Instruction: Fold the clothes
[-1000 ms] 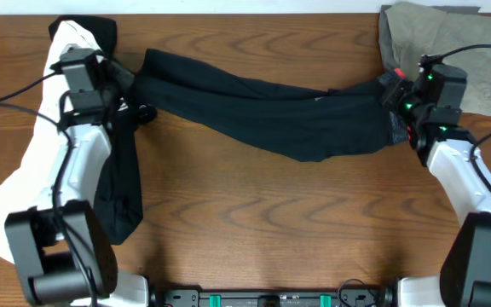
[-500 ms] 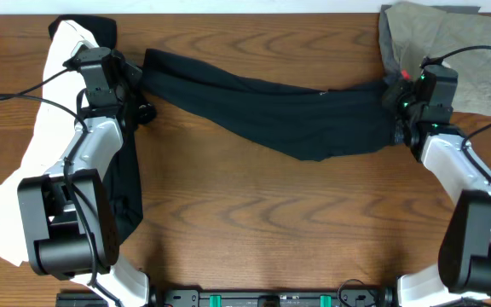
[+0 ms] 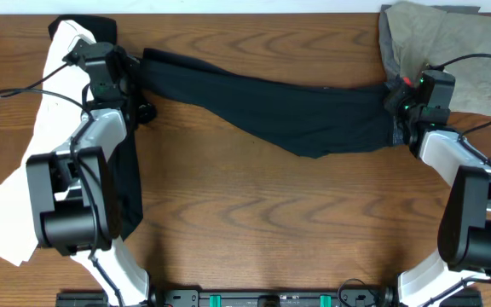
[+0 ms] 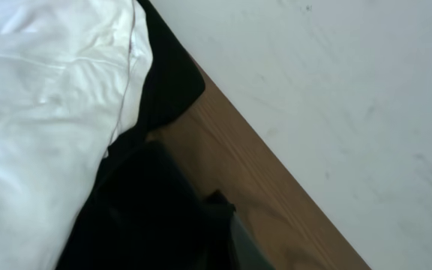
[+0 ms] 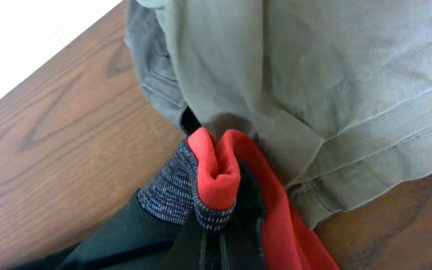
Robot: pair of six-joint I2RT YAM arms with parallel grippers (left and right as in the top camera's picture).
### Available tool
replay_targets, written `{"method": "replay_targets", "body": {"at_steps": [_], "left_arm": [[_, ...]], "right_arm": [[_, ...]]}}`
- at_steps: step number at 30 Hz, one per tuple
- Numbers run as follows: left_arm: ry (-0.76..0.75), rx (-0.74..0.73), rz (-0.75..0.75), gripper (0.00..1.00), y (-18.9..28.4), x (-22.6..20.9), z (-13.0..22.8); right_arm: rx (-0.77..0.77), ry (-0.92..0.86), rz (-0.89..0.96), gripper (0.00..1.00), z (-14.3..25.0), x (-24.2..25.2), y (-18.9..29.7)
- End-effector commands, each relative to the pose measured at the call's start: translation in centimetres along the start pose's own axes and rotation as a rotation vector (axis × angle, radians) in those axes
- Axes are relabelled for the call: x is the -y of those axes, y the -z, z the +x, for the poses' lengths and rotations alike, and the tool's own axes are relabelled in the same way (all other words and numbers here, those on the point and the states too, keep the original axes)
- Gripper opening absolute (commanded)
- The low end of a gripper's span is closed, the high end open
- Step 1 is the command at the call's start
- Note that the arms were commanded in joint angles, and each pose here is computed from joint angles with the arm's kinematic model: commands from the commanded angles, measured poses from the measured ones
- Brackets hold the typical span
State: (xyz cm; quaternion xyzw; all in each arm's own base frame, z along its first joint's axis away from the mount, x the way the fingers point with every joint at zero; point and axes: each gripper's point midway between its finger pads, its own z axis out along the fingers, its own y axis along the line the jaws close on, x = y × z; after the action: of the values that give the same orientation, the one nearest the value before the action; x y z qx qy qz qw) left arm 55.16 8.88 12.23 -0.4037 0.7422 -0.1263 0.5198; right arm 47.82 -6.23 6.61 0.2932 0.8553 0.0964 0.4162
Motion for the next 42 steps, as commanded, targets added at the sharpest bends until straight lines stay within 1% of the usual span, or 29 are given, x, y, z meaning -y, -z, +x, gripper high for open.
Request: {"method": "replay_targets", "body": {"at_steps": [1,11,12,13,14,15,16,18,21,26,31,36,39,42], "left_arm": [[0.000,0.034,-0.017,0.09,-1.2,-0.2,-0.4],[0.002,0.053,-0.013,0.10,-2.6,-0.8,0.2],[0.003,0.061,-0.014,0.11,-2.6,-0.8,0.0],[0.003,0.066,-0.010,0.14,-2.7,-0.7,-0.1],[0.005,0.073,-0.004,0.29,-2.7,-0.6,-0.2],[0.006,0.079,0.003,0.62,-2.7,-0.4,-0.4],[0.008,0.087,0.011,0.99,-2.7,-0.2,-0.6],[0.010,0.095,0.018,0.98,-2.7,0.1,-0.9],[0.008,0.093,0.023,0.98,-2.8,0.6,-1.3],[-0.117,-0.014,0.046,0.98,-2.7,2.2,-0.6],[-0.293,-0.168,0.031,0.98,-2.2,3.6,0.2],[-0.470,-0.303,-0.016,0.98,-0.4,5.0,0.0],[-0.539,-0.376,-0.042,0.98,1.2,5.7,-0.3],[-0.598,-0.426,-0.057,0.98,2.5,6.1,-0.6]], "right_arm": [[0.024,-0.019,0.036,0.01,-0.6,1.0,-0.8],[0.048,-0.019,0.035,0.01,-0.5,1.4,-2.2],[0.055,-0.019,0.034,0.01,-0.6,1.4,-2.2],[0.062,-0.019,0.035,0.02,-0.8,1.4,-2.2],[0.071,-0.019,0.034,0.03,-1.0,1.3,-2.2],[0.084,-0.018,0.026,0.11,-1.3,1.2,-2.2],[0.100,-0.018,0.020,0.32,-1.7,1.0,-2.1],[0.132,-0.007,0.004,0.99,-2.5,0.6,-2.0],[0.164,-0.007,-0.013,0.99,-3.3,0.1,-1.9],[0.138,0.029,-0.049,0.99,-3.3,-0.8,-1.8],[0.032,0.097,-0.080,0.99,-2.4,-2.2,-0.9],[-0.092,0.239,-0.057,0.99,-2.3,-4.0,1.1],[-0.174,0.287,-0.028,0.99,-2.4,-4.6,2.7],[-0.258,0.289,0.002,0.99,-2.0,-4.8,4.1]]}}
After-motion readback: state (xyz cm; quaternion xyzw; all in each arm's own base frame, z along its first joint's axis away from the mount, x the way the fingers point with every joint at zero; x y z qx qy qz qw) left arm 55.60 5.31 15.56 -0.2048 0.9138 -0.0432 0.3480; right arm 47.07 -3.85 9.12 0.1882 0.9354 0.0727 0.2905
